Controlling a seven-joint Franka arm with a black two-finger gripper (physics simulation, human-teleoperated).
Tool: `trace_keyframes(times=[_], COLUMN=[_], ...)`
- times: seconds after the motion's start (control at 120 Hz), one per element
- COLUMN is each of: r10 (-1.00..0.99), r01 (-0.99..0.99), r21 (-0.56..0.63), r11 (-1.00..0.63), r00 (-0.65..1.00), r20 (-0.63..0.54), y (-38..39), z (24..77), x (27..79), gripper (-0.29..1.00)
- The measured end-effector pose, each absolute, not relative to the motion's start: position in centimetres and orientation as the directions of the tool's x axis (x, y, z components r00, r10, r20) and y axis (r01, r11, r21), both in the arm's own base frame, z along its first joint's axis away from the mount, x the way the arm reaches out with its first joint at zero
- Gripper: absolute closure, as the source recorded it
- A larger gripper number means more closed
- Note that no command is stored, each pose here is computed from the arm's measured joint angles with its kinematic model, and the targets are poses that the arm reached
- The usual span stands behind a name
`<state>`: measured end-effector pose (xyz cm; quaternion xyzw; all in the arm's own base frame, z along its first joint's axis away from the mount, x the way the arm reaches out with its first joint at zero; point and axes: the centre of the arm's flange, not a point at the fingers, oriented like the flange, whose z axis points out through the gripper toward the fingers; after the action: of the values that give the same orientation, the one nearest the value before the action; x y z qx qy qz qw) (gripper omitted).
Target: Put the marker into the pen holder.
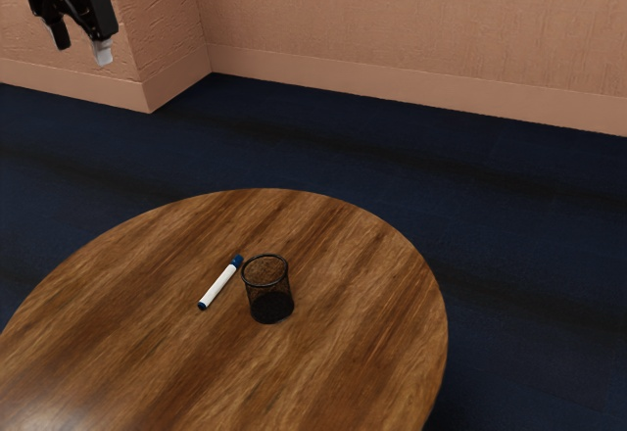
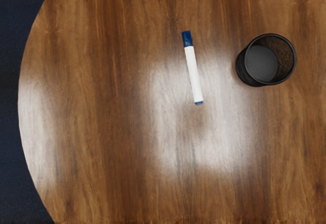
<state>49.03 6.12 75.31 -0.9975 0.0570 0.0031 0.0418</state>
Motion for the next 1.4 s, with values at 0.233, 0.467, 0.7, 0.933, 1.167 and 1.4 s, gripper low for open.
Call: trace_keyframes(times=[0.233, 0.467, 0.7, 0.933, 1.167, 1.4], r10=[-0.093, 0.067, 0.095, 0.038, 0.083, 0.065], r01=[-0.090, 0.091, 0.109, 0.038, 0.085, 0.064], r21=[0.040, 0.070, 0.047, -0.001, 0.094, 0.089], r11=[-0.995, -0.993, -0.993, -0.999, -0.992, -0.994], r00=[0.992, 0.955, 0.966, 0.995, 0.996, 0.998], r20=[-0.085, -0.289, -0.242, -0.092, -0.020, 0.006], y=[8.2, 17.3, 18.9, 17.2, 12.2, 8.5], z=[67.4, 46.4, 32.1, 29.3, 26.6, 25.5], x=[52.7, 53.7, 51.5, 54.2, 57.7, 60.8], gripper=[0.00, 0.00, 0.00, 0.00, 0.00, 0.00])
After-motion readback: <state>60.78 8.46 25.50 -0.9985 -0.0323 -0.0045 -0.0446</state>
